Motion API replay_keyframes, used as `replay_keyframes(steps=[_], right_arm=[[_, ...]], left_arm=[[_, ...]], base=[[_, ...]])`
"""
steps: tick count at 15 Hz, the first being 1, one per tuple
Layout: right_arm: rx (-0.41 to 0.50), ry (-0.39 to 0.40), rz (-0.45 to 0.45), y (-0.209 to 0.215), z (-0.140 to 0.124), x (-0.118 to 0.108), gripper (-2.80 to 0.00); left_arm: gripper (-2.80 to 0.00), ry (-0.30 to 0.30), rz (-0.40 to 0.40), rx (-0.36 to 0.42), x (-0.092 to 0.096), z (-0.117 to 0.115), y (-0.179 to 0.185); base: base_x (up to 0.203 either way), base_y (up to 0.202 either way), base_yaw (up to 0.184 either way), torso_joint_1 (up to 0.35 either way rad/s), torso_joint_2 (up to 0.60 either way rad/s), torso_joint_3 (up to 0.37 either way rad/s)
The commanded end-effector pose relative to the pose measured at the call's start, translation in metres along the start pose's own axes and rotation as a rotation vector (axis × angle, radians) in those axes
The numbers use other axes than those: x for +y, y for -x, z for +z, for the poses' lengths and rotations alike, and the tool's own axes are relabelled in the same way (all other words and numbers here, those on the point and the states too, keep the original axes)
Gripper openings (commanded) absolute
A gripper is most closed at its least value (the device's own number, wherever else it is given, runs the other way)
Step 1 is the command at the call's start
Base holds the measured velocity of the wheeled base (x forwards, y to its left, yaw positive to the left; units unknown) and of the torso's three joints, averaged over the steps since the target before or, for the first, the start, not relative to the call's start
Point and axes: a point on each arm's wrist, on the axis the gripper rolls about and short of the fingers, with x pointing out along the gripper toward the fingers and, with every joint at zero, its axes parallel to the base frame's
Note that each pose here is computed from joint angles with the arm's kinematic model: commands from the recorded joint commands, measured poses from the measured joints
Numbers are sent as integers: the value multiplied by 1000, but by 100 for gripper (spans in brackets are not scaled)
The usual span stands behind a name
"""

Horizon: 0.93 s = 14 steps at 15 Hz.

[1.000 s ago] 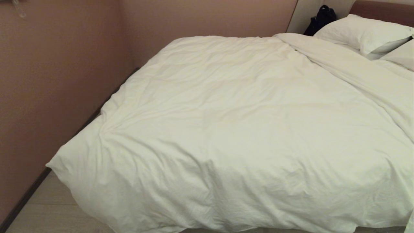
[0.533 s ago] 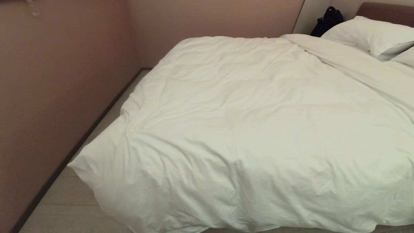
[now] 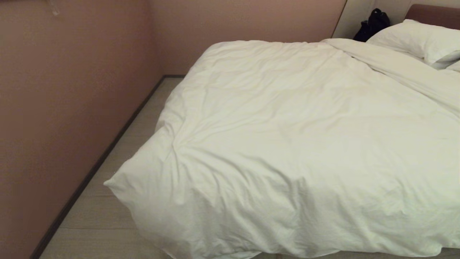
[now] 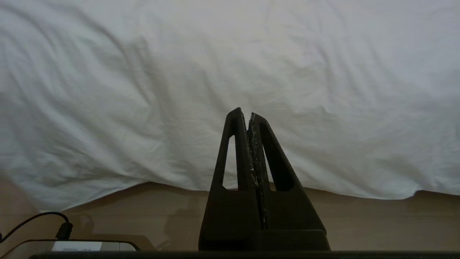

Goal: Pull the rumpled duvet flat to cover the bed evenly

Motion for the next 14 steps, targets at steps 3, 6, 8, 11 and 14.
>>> replay_keyframes(steps=[3,6,8,11,14], right_arm=[[0,1,1,0,0,0,-280],[0,1,1,0,0,0,-280],[0,1,1,0,0,0,-280],[0,1,1,0,0,0,-280],[0,1,1,0,0,0,-280]], left_arm=[[-280,1,1,1,0,0,0],[-280,1,1,1,0,0,0],[-280,1,1,1,0,0,0],[-280,1,1,1,0,0,0],[-280,2,1,1,0,0,0]], base=[[0,197,-1,2,3,4],[0,198,-1,3,4,1],[0,195,0,5,1,1],[0,197,-1,5,3,-1],[0,196,0,1,9,3]])
